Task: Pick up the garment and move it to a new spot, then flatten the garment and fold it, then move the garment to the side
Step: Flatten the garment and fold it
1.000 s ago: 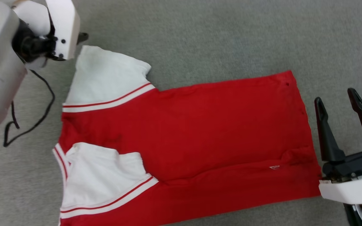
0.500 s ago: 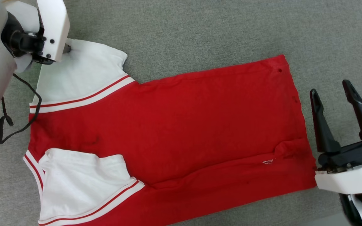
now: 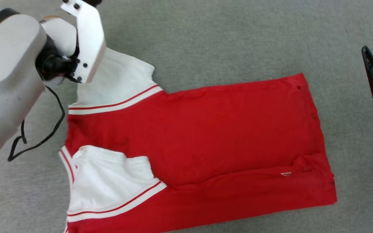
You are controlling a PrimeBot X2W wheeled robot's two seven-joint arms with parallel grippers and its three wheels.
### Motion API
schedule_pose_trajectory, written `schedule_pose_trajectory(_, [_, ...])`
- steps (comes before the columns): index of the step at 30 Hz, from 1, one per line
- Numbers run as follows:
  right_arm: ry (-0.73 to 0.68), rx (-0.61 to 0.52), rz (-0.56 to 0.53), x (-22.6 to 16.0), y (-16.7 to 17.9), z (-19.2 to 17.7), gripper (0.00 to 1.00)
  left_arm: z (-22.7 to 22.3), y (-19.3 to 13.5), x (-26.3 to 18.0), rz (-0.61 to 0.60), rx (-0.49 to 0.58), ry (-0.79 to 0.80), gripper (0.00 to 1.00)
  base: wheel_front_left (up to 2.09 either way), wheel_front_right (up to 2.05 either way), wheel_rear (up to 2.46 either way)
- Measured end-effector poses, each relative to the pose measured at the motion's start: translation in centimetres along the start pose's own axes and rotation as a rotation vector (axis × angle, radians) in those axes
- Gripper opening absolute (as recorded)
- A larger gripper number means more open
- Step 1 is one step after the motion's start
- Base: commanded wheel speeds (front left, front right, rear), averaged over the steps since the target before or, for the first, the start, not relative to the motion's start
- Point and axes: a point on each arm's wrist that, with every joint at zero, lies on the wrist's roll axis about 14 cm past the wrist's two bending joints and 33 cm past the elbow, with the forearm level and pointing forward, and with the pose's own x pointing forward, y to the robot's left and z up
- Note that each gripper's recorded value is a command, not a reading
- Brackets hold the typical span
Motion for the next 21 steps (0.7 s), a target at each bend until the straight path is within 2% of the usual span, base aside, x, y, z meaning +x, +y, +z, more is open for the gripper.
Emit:
schedule_pose_trajectory(6, [0.317, -0.039, 0.137, 2.0, 0.3, -2.7, 1.0, -0.7, -0.9, -2.7, -0.003, 0.047, -0.047, 0.0, 0.0, 0.0, 0.0])
schedule_pose_trajectory(11, [0.688, -0.038, 0.295, 1.2, 2.2, -7.3, 1.0, -1.4, -1.2, -3.8, -0.005, 0.062, -0.066, 0.0, 0.0, 0.0, 0.0])
schedule_pose_trajectory(14, [0.846, -0.016, 0.353, 1.1, 2.8, -9.0, 1.0, -1.9, -1.3, -3.6, -0.014, 0.065, -0.067, 0.0, 0.0, 0.0, 0.0])
schedule_pose_trajectory(18, [1.005, 0.046, 0.399, 1.5, 4.0, -11.4, 1.0, -2.2, -1.4, -3.1, -0.029, 0.071, -0.067, 0.0, 0.0, 0.0, 0.0])
schedule_pose_trajectory(21, [1.074, 0.094, 0.423, 2.2, 5.5, -13.0, 1.0, -2.0, -1.4, -2.7, -0.034, 0.081, -0.077, 0.0, 0.0, 0.0, 0.0])
